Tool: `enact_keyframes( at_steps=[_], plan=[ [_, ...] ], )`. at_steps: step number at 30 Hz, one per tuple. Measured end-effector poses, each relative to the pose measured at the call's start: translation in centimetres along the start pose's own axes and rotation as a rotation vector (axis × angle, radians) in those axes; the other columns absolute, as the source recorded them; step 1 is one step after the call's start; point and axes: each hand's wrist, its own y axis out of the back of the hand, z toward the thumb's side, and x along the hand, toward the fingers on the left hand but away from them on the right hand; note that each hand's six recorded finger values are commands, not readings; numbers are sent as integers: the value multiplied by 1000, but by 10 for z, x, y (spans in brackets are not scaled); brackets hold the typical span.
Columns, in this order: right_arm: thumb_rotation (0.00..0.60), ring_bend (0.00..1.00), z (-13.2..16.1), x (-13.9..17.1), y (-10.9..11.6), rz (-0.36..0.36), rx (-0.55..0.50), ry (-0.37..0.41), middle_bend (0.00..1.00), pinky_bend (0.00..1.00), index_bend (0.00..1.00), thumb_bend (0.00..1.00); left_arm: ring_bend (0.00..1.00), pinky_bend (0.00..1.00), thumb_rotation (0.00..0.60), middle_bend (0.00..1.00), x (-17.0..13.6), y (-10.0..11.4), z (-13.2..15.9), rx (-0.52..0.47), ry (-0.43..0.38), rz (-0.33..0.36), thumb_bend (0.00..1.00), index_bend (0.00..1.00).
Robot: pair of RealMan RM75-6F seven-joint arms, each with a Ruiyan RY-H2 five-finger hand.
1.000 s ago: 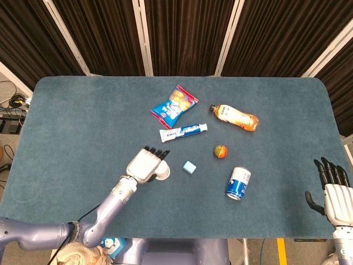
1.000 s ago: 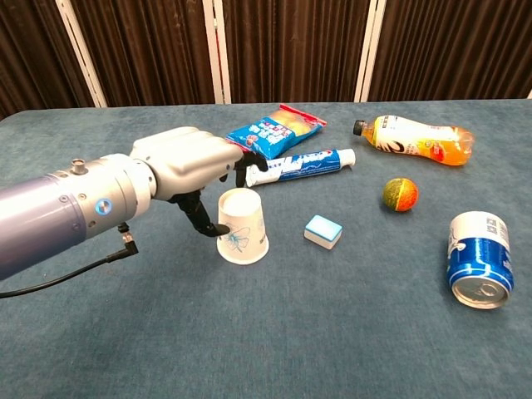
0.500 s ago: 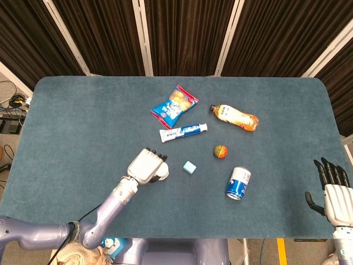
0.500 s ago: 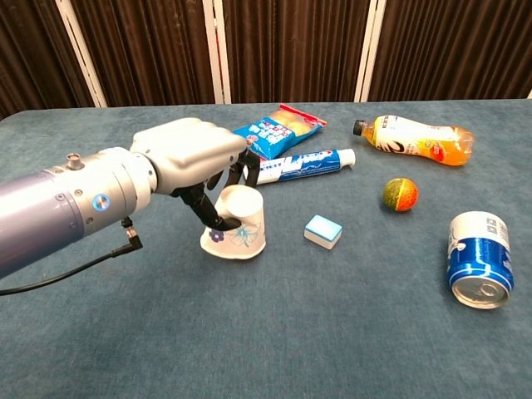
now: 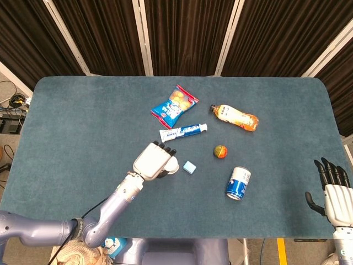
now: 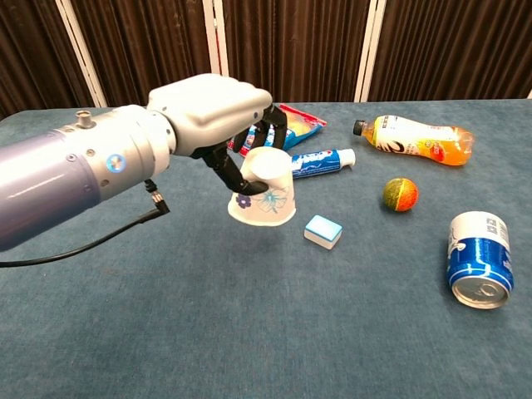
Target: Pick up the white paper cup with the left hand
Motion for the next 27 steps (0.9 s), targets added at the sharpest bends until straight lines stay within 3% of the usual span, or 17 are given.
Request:
enact_keyframes(
  at_steps=[27],
  plan=[
    [600,0,-7,0,5,1,-41,-23,0,17,0,386,428,470,600,462,52,-42,59,-29,-48,30,303,376]
  ],
)
